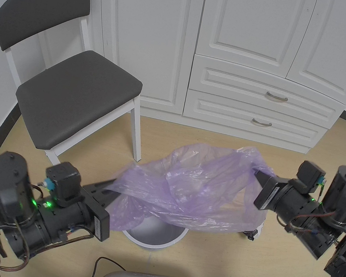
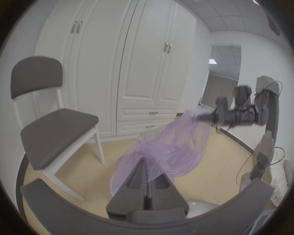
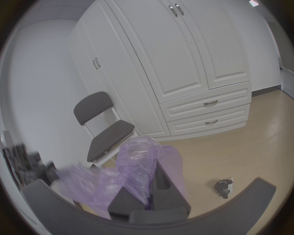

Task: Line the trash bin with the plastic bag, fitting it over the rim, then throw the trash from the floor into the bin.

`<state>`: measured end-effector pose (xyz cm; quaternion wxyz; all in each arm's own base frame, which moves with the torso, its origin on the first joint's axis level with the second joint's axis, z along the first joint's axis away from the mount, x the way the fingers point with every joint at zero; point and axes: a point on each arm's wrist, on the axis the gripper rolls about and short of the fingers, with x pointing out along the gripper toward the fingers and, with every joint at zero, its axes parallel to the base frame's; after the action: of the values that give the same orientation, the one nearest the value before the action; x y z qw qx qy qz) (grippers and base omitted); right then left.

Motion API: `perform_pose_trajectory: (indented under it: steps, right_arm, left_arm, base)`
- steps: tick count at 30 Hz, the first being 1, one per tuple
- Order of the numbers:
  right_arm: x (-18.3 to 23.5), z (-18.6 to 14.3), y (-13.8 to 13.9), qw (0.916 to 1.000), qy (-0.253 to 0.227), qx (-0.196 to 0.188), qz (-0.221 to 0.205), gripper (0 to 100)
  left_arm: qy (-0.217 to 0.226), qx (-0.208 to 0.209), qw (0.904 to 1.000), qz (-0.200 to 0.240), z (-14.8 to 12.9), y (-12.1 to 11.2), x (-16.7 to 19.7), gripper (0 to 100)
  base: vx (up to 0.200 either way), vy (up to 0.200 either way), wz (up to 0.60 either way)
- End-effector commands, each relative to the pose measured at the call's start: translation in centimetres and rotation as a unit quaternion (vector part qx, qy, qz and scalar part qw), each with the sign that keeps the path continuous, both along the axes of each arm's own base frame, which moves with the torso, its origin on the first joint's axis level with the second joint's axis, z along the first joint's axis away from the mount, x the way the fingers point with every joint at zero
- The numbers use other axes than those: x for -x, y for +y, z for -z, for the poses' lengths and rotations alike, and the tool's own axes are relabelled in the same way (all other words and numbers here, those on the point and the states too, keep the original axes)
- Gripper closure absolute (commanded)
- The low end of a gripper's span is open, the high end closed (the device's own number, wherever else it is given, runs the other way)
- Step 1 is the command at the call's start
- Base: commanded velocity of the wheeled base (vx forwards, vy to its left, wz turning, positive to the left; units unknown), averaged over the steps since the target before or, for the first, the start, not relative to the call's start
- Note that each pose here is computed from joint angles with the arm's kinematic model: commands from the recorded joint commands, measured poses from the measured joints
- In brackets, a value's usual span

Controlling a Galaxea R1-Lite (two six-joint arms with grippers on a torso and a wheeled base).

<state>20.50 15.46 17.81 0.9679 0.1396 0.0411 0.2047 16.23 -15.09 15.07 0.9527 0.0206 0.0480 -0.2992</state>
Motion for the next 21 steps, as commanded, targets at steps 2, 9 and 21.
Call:
perform_pose_trajectory:
  steps: [2, 9, 21]
  right_arm:
    - [-0.3, -4.8, -0.6, 0.9956, -0.042, -0.082, 0.016, 100]
    - [-2.2, -3.9, 2.2, 0.9917, -0.011, -0.124, 0.029, 100]
    - [-3.1, -2.1, 3.8, 0.9903, 0.011, -0.137, 0.020, 100]
  left_arm:
    - [0.118, -0.055, 0.9915, 0.007, 8.2, -0.5, -4.1, 100]
    - [0.123, -0.048, 0.9910, -0.024, 13.3, -0.1, -7.8, 100]
    - [0.132, -0.016, 0.9907, -0.027, 12.9, 1.5, -9.2, 100]
  base:
    - [0.000, 0.000, 0.00]
    - [0.000, 0.000, 0.00]
    - [0.000, 0.000, 0.00]
